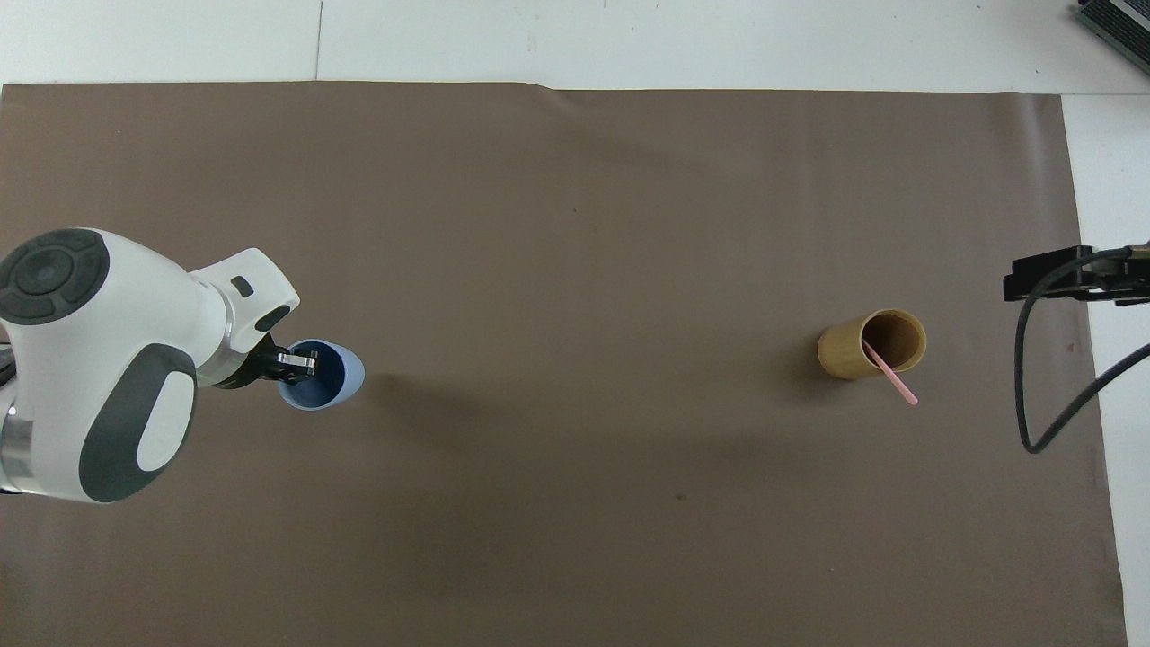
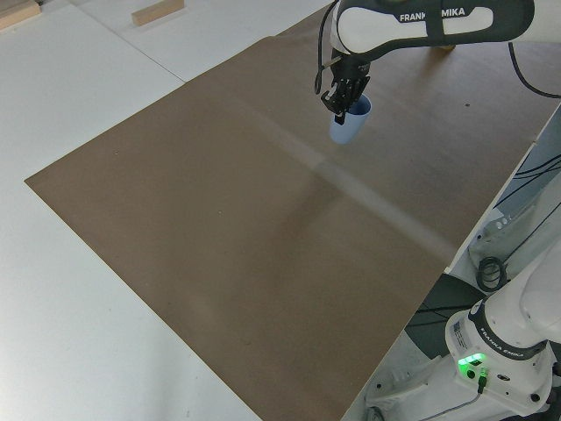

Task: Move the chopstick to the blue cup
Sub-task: 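Reach the left gripper down to grasp the blue cup rim, then slide the blue cup with the left gripper toward the tan tube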

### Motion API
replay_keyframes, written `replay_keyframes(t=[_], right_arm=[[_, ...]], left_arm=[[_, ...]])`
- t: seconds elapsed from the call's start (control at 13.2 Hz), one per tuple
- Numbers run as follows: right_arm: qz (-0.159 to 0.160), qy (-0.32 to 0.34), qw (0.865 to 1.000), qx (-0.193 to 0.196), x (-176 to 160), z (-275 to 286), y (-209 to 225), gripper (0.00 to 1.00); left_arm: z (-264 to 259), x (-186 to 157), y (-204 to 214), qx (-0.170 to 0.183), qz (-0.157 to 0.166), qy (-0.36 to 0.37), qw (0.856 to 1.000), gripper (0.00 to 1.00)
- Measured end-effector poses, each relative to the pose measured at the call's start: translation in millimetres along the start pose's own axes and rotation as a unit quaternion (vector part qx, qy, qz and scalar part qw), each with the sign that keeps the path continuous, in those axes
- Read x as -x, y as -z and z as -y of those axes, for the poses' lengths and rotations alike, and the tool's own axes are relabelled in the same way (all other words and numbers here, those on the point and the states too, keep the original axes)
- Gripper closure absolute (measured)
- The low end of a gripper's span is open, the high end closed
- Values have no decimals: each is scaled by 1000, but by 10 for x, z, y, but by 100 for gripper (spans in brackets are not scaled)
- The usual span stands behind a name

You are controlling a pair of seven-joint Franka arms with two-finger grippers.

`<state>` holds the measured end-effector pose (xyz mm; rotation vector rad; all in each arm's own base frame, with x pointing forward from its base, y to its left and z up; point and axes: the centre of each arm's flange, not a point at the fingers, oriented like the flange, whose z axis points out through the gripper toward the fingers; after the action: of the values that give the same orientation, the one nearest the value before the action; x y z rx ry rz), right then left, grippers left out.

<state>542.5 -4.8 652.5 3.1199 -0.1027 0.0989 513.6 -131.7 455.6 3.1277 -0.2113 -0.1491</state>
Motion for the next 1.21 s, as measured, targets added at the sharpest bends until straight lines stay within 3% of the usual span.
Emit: replay_keyframes(t=[0.15, 0.38, 0.68, 1.21], right_arm=[[0, 0, 1000, 0, 0, 0, 0, 0], [0, 0, 1000, 0, 0, 0, 0, 0], [0, 0, 1000, 0, 0, 0, 0, 0], [0, 0, 1000, 0, 0, 0, 0, 0]], left_arm=[[-368, -43, 288, -2, 0, 1, 1000, 95], [-1152, -55, 307, 0, -10, 18, 1000, 95], [-2252, -130, -143, 20, -28, 48, 998, 95], [-3129, -31, -498, 36, -38, 33, 998, 95]])
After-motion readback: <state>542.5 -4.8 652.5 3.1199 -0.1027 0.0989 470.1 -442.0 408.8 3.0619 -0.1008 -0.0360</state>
